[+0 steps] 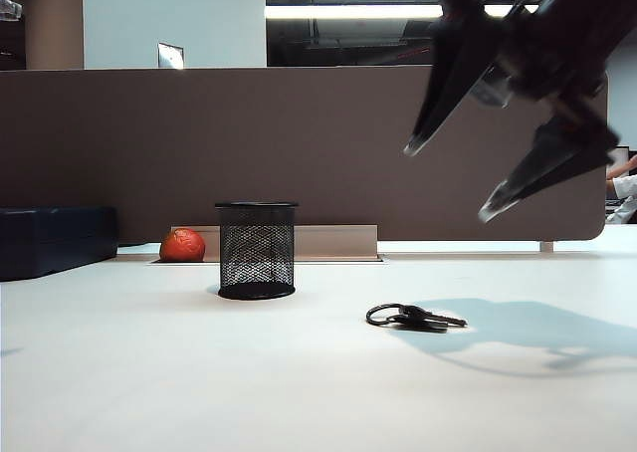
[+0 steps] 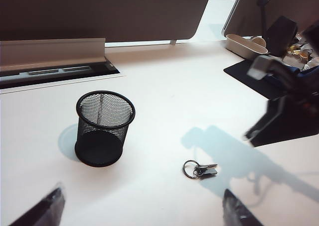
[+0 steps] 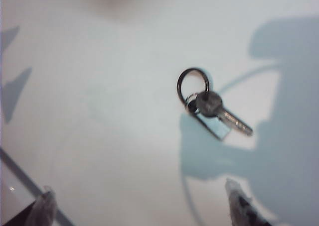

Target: Pick up a bunch of keys from the table, then put them into the black basket.

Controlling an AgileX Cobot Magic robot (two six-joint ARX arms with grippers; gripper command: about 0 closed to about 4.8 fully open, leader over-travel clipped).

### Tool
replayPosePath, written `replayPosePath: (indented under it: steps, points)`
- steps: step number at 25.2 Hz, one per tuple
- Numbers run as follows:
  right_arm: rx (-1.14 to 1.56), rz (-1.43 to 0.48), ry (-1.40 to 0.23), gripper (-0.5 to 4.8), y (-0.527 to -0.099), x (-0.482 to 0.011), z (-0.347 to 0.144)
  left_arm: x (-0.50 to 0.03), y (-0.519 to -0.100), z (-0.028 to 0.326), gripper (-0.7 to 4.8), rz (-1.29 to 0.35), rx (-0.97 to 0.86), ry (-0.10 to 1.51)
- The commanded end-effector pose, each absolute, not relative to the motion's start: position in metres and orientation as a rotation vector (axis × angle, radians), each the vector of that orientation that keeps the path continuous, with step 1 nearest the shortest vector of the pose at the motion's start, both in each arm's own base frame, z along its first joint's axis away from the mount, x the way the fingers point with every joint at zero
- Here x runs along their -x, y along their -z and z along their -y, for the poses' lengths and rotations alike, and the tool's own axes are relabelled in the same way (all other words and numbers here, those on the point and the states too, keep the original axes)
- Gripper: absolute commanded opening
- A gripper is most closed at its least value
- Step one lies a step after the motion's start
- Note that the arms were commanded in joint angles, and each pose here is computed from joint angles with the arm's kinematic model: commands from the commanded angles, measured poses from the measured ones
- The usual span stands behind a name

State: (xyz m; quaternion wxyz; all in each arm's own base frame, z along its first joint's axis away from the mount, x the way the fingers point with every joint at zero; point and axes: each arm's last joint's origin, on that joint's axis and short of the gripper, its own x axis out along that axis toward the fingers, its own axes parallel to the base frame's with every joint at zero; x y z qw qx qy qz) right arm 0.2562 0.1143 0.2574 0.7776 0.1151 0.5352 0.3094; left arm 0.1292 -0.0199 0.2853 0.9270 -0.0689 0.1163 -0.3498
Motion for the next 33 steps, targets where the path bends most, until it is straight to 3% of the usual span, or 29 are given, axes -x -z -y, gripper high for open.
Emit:
replayPosePath:
  steps: [1, 16, 33]
  points:
    - [-0.210, -1.122, -0.640, 4.79, -0.248, -0.268, -0.122, -0.129, -0.288, 0.020, 4.09, -0.223, 0.133, 0.729]
    - [-0.099, -1.211, -0.573, 4.79, -0.195, -0.288, -0.153, -0.129, -0.288, 0.020, 4.09, -0.222, 0.131, 0.719]
    - [-0.068, -1.143, -0.498, 4.79, -0.185, -0.297, -0.163, -0.129, -0.288, 0.020, 4.09, -0.221, 0.128, 0.716]
